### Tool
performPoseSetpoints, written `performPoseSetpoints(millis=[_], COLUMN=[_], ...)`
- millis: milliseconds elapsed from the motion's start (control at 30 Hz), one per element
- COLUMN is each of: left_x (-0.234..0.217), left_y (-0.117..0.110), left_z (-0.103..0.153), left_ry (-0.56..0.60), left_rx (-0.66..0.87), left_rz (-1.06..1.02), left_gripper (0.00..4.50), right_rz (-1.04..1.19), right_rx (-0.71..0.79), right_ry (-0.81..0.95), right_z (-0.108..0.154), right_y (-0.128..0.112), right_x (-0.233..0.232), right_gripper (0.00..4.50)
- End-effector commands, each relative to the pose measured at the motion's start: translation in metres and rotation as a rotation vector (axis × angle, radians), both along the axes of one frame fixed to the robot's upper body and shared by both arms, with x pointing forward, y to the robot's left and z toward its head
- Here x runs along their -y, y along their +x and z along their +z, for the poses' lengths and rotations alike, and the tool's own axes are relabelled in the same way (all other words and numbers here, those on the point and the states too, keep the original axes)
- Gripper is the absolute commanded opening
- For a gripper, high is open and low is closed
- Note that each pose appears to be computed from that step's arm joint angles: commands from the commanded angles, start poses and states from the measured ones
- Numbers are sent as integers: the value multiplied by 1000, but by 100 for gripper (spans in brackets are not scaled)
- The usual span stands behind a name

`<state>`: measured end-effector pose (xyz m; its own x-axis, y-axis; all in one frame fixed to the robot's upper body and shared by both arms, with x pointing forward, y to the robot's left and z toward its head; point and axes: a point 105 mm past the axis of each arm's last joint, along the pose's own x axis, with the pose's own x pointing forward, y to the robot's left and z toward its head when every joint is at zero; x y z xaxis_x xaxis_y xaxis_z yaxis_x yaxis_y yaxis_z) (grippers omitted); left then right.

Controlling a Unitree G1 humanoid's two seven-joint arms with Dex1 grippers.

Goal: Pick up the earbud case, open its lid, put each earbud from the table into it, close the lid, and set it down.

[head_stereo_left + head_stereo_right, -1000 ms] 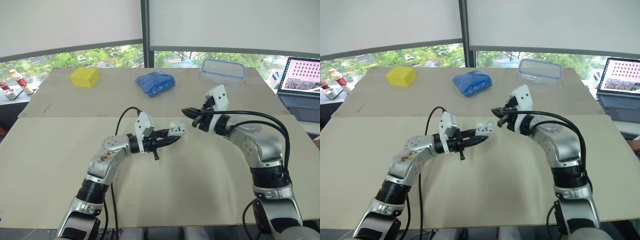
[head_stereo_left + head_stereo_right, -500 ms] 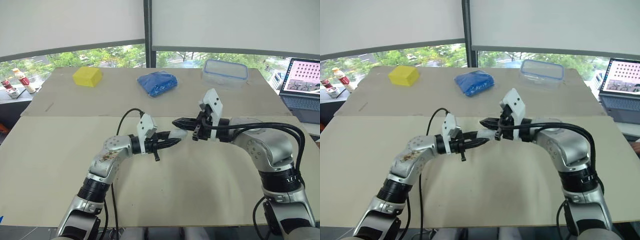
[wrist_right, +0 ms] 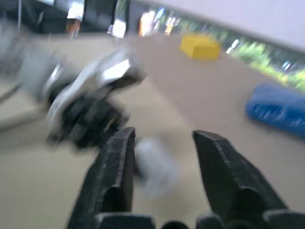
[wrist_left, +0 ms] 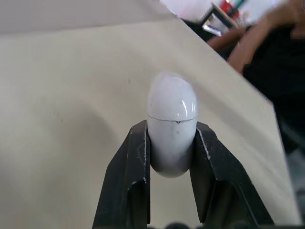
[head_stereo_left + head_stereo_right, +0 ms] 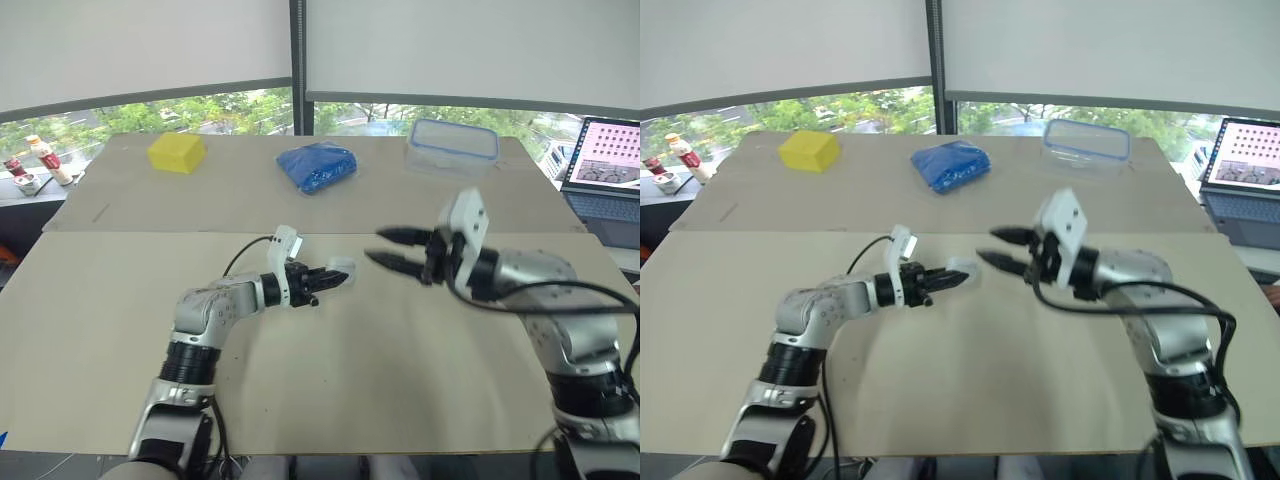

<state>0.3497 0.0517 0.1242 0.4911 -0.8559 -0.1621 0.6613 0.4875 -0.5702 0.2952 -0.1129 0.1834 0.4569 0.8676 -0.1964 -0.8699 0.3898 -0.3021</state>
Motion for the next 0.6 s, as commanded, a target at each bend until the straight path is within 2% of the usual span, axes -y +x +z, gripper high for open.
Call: performPoseSetpoints(millis=[33, 67, 100, 133, 333, 467, 600], left_x=[-6, -8, -10, -12, -30, -54, -99], left_y=[4, 3, 2, 0, -4, -7, -19], left_z=[-10, -17, -24, -29, -45, -43, -40], left_ry=[-12, 13, 36, 43, 75, 118, 268], left_rx=[-126, -154, -182, -214, -280, -264, -194], left_rz=[61, 71, 82, 91, 131, 152, 166], left_gripper=[61, 61, 111, 167, 436, 448, 448], right_rz=[39, 16, -5, -24, -70, -69, -62], right_rx=[21, 23, 27, 33, 46, 51, 48], right_ry=[-65, -52, -41, -34, -12, -13, -19], right_z=[-11, -12, -12, -11, -10, -8, -5], right_y=[-9, -6, -4, -1, 7, 8, 8], right_x=[1, 3, 4, 6, 13, 18, 26], right_gripper=[362, 392, 431, 450, 450, 450, 450])
